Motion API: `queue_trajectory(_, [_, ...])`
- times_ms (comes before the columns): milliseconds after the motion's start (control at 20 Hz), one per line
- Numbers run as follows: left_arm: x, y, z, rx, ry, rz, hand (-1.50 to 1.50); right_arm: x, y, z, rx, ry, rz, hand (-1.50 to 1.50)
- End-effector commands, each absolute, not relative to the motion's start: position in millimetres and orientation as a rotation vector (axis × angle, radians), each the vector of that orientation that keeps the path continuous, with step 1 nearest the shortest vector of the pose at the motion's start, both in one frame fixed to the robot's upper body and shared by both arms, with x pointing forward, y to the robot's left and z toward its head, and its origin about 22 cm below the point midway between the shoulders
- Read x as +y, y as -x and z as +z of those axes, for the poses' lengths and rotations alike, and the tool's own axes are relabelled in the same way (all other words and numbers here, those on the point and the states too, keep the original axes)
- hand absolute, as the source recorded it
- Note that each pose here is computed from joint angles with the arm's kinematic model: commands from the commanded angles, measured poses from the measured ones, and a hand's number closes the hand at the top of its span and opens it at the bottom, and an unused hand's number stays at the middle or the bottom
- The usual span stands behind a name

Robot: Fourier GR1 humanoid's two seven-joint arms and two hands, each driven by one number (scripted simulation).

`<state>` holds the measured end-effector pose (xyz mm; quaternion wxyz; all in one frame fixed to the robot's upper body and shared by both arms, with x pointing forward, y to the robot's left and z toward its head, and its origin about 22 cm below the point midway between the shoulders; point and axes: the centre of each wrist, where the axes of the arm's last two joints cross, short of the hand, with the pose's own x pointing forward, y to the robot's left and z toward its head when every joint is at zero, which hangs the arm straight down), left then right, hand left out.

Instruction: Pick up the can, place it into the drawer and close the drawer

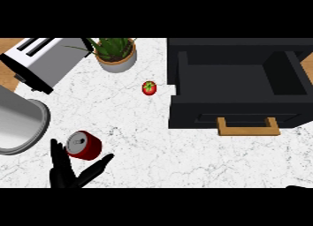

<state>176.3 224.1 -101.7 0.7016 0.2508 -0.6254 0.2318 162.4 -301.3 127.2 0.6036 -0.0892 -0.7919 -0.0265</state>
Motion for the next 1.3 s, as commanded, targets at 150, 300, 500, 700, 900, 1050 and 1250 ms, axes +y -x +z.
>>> queue_trajectory(150, [249.1, -182.7, -123.2, -1.371, -0.557, 0.549, -1.50, -289.8, -174.8, 127.0, -1.834, 0.210, -0.055, -1.50])
queue_trajectory(300, [253.9, -183.2, -130.8, -1.385, -0.554, 0.545, -1.50, -319.2, -168.7, 136.3, -1.844, 0.226, -0.073, -1.50])
queue_trajectory(500, [258.4, -216.9, -132.7, -1.394, -0.526, 0.536, -1.50, -301.9, -165.4, 138.2, -1.830, 0.197, -0.068, -1.50])
queue_trajectory(700, [258.0, -209.0, -145.3, -1.417, -0.504, 0.494, -1.50, -293.7, -157.0, 141.7, -1.837, 0.210, -0.046, -1.50])
queue_trajectory(900, [265.4, -225.3, -131.3, -1.433, -0.432, 0.449, -1.50, -290.3, -180.0, 147.8, -1.843, 0.221, -0.069, -1.50])
queue_trajectory(1050, [253.7, -236.9, -133.6, -1.450, -0.374, 0.450, 1.50, -296.9, -166.5, 151.0, -1.861, 0.227, -0.083, -1.50])
queue_trajectory(1250, [258.6, -247.0, -133.4, -1.501, -0.305, 0.443, 1.50, -304.9, -184.0, 140.8, -1.831, 0.253, -0.068, -1.50])
